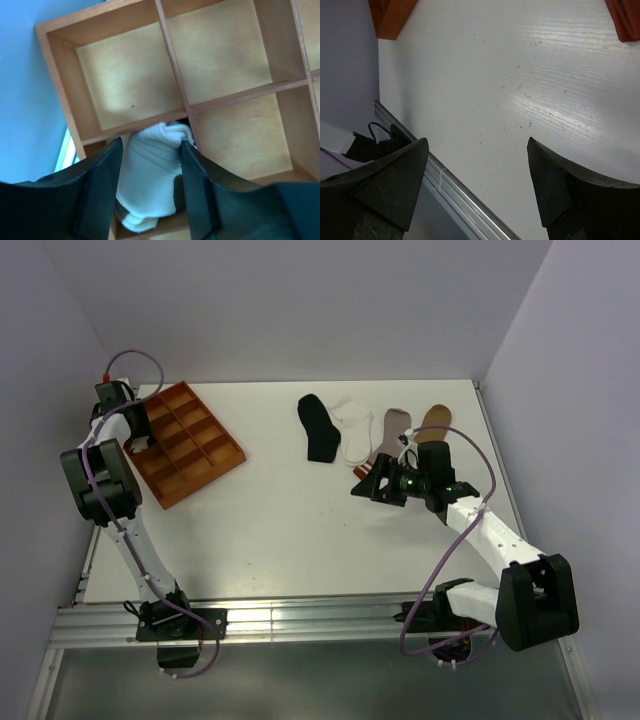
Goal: Roll the socks
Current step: Place the sock in the storage box.
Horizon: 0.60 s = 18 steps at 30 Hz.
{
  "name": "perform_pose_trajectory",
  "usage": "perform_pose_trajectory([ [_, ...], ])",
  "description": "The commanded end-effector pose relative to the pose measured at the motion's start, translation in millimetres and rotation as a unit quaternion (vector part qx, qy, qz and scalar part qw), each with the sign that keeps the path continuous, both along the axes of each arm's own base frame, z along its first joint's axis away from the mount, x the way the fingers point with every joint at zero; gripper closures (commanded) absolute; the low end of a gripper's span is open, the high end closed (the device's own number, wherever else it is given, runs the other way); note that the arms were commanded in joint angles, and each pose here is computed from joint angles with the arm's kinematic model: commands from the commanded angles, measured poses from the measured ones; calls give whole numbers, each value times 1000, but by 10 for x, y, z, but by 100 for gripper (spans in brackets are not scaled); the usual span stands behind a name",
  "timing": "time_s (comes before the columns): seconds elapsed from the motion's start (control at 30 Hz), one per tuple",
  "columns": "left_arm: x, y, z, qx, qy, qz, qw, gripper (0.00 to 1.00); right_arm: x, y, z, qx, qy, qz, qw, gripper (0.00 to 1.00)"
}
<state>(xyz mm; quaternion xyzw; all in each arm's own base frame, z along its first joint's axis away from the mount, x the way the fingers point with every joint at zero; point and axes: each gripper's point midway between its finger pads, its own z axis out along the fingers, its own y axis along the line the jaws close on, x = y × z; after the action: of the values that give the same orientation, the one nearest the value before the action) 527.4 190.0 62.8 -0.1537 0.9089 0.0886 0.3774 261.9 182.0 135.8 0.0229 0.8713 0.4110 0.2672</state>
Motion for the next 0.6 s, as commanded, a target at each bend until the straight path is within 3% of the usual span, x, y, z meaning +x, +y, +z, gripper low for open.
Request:
perform_pose_trajectory([
  [0.0, -124, -238, 339, -19, -10, 8, 1000, 43, 185, 3, 182, -1, -38, -17, 999, 14],
  [0.27, -193, -579, 1164, -25, -97, 32, 994, 24, 637, -8, 384, -62, -80, -54, 993, 18],
  [0.37, -284, -823, 1532, -39, -130, 20, 991, 22, 864, 96, 390, -99, -85, -53, 990, 20],
  [0.43, -408, -995, 1878, -50, -171, 7, 984, 21, 1043, 189, 486, -119, -106, -59, 986, 21],
  [0.5, -628, -1163, 2202, -71, -217, -7, 974, 20, 1178, 283, 259, -144, -79, -49, 985, 21],
  [0.57, -768, -1337, 2419, -97, -256, -31, 961, 13, 1409, 405, 324, -164, -93, -45, 981, 22],
])
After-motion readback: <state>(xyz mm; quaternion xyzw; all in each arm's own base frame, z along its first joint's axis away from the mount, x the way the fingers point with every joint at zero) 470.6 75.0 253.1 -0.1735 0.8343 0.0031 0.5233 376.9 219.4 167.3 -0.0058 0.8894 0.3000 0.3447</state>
